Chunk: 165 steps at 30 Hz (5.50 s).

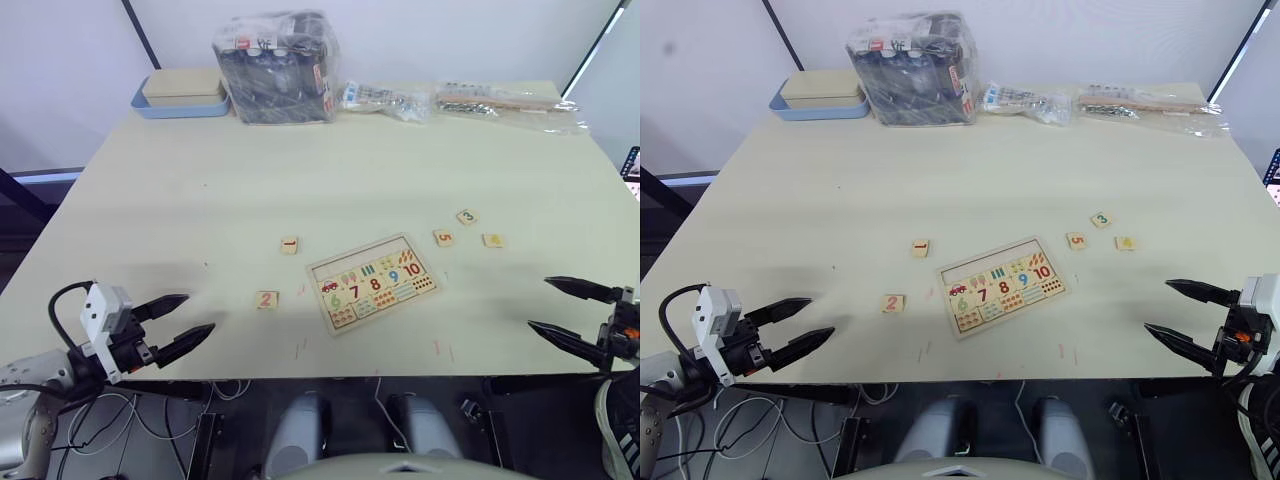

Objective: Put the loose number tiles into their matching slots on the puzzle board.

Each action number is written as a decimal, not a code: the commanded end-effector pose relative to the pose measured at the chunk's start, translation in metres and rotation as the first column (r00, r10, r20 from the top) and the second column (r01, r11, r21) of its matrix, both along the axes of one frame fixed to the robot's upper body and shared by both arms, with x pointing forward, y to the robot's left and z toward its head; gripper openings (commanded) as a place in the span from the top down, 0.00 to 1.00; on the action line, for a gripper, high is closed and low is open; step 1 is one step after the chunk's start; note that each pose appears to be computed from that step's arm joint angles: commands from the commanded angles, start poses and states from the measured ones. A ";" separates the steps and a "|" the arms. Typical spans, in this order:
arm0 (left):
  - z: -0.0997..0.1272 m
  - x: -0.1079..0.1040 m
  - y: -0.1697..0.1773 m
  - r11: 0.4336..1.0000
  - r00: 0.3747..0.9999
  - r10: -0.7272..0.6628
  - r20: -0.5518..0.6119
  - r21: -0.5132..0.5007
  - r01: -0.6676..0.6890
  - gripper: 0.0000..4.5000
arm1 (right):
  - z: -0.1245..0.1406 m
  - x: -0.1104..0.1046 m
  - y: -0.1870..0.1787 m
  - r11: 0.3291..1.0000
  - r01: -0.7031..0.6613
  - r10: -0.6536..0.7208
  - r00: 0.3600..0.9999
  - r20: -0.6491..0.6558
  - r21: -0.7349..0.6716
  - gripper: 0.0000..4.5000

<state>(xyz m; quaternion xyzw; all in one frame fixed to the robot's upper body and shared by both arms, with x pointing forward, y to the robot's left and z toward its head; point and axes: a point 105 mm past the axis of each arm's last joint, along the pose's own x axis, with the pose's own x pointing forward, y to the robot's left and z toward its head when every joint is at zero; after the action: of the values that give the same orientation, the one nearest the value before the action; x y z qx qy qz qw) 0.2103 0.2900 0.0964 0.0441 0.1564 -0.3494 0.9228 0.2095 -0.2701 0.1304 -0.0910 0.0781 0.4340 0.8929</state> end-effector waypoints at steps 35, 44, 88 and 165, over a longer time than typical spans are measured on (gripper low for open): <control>0.060 0.132 -0.053 0.736 0.822 -0.560 -0.104 0.393 0.551 0.01 | 0.059 -0.013 0.039 0.994 -0.109 0.109 0.979 0.173 -0.007 0.00; 0.042 0.159 -0.080 0.652 0.774 -0.616 -0.146 0.458 0.605 0.01 | 0.064 -0.018 0.043 0.996 -0.085 0.084 0.979 0.183 -0.002 0.00; 0.041 0.170 -0.091 0.683 0.792 -0.599 -0.116 0.442 0.581 0.68 | 0.046 -0.031 0.047 0.999 -0.027 0.022 0.986 0.165 0.033 0.00; 0.064 0.036 -0.092 0.918 0.945 0.204 -0.257 0.385 -0.094 0.02 | 0.037 -0.014 0.051 0.979 -0.175 0.169 0.983 0.069 0.104 0.00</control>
<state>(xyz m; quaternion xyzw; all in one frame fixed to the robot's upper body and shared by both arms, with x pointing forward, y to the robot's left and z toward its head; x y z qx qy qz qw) 0.2519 0.2041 0.1552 0.1462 0.3559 -0.2120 0.8983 0.1967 -0.2168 0.1589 -0.0445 0.0376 0.5127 0.8566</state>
